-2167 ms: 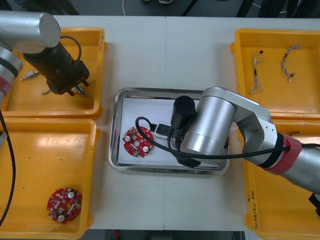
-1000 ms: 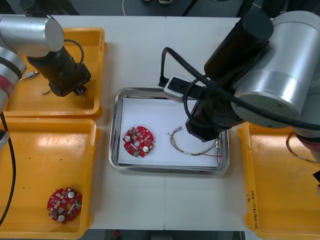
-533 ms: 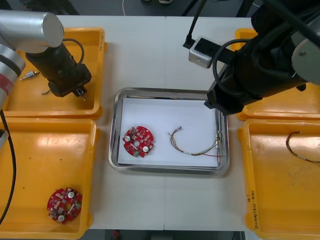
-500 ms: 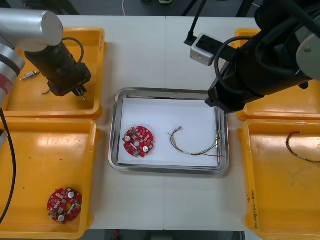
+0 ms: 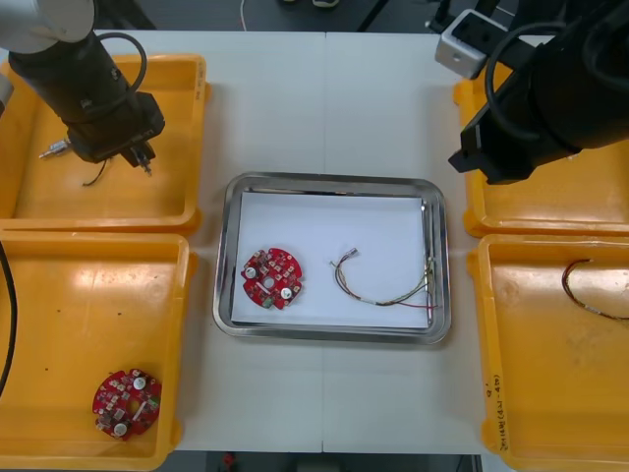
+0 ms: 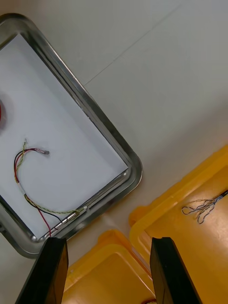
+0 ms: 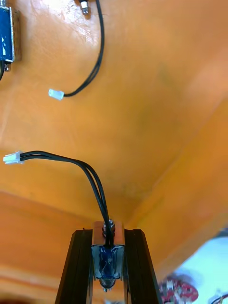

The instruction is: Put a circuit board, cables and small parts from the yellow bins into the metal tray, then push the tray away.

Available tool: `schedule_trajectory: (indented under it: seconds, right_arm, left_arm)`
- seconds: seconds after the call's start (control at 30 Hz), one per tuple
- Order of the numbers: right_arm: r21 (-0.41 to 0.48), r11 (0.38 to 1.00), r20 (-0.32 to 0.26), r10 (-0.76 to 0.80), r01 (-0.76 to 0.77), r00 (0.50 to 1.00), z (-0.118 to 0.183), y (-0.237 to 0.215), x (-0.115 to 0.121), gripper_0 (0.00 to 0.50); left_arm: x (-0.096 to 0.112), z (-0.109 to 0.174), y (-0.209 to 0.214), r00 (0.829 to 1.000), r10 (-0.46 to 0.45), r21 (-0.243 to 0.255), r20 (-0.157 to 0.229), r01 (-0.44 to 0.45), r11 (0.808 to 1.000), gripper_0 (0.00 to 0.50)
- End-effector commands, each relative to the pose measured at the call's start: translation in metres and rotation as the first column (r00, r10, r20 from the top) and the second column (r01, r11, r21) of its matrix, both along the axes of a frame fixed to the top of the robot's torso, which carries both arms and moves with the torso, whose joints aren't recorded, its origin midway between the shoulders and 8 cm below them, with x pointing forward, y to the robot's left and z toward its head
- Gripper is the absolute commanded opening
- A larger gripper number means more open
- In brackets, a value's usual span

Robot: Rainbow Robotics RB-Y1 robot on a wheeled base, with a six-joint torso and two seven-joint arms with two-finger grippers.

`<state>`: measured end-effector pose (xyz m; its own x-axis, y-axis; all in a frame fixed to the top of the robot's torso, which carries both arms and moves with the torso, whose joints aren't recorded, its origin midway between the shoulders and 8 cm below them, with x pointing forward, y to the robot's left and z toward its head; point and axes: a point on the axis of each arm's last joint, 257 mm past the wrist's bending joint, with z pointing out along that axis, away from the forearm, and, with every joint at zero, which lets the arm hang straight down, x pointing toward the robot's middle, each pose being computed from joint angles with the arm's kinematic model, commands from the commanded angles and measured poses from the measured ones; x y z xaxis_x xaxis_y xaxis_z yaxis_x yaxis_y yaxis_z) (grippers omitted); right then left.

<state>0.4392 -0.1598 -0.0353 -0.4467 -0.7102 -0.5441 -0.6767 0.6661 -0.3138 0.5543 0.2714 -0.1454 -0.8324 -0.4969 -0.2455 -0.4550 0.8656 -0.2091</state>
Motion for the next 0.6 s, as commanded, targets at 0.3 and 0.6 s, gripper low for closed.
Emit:
schedule_trajectory:
  seconds: [0.3, 0.6]
  right_arm:
    - [0.171, 0.957, 0.052, -0.248, 0.236, 0.967, 0.066, -0.066, 0.033, 0.5]
    - [0.2, 0.916, 0.059, -0.367, 0.349, 0.929, 0.078, -0.105, 0.046, 0.5]
  left_arm:
    - [-0.03, 0.059, -0.046, 0.99, -0.134, 0.087, 0.053, 0.129, 0.988, 0.0]
    - [-0.043, 0.049, -0.1, 0.956, -0.286, 0.153, 0.064, 0.274, 0.949, 0.0]
